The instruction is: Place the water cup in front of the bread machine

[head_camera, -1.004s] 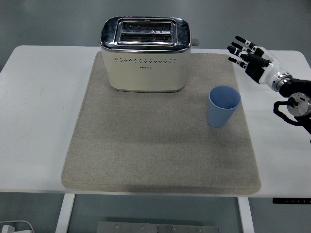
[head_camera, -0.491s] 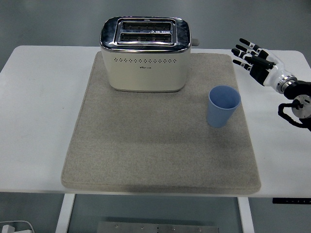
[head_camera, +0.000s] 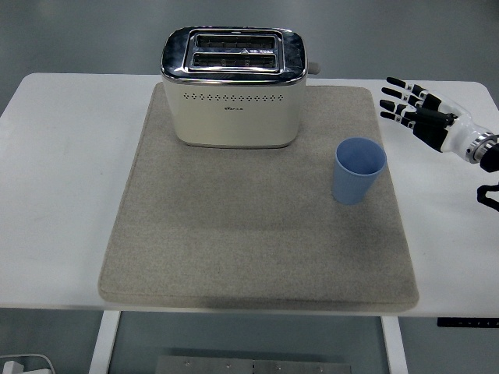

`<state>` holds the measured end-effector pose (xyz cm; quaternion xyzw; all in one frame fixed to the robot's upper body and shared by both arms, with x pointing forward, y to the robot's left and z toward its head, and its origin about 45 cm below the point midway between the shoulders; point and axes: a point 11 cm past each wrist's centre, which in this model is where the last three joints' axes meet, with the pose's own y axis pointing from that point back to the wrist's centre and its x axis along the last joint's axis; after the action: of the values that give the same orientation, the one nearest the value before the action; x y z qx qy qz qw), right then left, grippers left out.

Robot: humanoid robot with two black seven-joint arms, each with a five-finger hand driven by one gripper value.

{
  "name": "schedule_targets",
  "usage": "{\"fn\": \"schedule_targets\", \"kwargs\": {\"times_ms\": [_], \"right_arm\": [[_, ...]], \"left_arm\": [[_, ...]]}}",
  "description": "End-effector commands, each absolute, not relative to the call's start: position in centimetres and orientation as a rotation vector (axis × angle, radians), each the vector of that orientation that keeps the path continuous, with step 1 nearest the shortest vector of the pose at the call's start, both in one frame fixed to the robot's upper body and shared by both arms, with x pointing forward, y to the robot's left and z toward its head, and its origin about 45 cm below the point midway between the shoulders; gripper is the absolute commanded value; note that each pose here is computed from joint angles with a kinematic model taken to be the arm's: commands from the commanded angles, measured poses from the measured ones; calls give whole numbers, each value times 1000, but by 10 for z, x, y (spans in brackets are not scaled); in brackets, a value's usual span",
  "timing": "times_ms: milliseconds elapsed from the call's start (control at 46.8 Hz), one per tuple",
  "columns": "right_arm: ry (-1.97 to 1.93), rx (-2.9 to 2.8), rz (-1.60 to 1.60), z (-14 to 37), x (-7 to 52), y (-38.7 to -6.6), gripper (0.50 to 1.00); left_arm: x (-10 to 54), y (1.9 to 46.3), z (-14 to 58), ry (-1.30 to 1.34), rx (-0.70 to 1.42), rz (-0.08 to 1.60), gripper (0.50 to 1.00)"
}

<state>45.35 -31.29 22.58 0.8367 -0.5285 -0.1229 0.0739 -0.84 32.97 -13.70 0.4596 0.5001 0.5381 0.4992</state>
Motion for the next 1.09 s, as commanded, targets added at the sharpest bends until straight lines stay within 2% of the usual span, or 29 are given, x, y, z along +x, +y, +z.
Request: {"fn": "schedule_targets", "kwargs": {"times_ms": [0, 278, 705, 1068], "right_arm": [[-1530, 2507, -327, 225, 444, -316, 930], [-1431, 2472, -153, 226, 421, -338, 930], [-1483, 2435, -142, 224, 398, -374, 930], [-1503, 2474, -135, 219, 371, -379, 930]], "left_arm": [[-8, 330, -137, 1210, 1112, 1302, 1000], [-8, 327, -137, 1214, 1105, 1295, 1000], [-11, 326, -137, 1231, 1120, 1282, 1000], [-10, 322, -138, 1236, 1111, 1273, 1000]]}}
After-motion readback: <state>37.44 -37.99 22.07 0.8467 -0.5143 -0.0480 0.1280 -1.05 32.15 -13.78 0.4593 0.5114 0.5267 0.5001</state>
